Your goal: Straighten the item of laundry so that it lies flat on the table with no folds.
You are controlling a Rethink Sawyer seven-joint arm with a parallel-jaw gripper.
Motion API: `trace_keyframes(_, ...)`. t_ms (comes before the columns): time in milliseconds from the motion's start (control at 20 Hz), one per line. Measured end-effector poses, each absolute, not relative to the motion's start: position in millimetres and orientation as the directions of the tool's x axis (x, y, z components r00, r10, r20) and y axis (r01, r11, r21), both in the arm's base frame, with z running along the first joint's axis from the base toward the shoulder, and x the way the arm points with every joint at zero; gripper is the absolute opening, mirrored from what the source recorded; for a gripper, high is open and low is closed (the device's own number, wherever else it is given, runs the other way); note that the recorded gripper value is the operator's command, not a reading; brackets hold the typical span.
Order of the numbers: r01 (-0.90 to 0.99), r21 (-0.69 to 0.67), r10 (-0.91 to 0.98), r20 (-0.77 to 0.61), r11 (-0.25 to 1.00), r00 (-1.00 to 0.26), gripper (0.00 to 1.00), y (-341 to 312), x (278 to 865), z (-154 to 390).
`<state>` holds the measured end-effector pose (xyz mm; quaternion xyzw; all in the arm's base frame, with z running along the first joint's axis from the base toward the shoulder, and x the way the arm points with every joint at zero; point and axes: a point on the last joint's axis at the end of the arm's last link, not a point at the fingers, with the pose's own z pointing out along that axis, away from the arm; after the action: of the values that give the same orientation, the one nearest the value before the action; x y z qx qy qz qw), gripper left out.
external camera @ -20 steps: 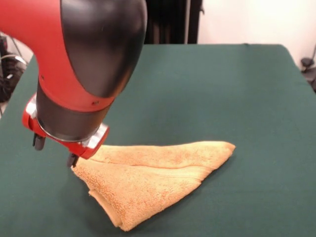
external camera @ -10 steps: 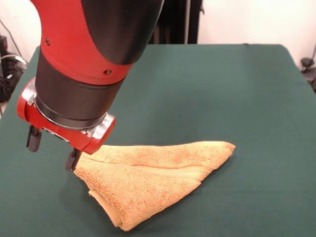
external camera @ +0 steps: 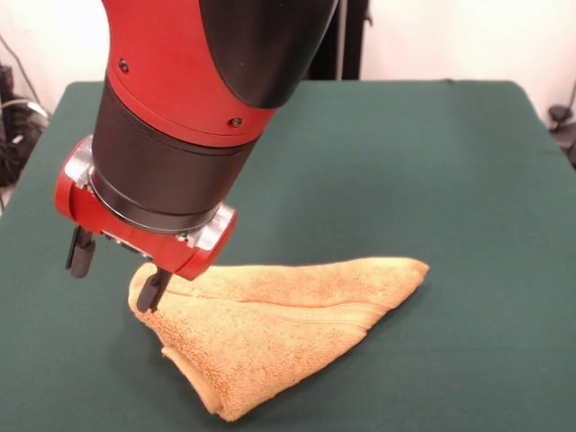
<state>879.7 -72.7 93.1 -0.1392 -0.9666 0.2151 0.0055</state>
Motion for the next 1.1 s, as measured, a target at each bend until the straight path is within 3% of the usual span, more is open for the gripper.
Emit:
trace_keyframes(550,0.267,-0.398,0.266,-0.06,0.878,-0.962,1.0,-67,882,90)
trace_keyframes(1100,0.366,-0.317,0.298,-0.244,0.875,-0.923,1.0,-40,902,63)
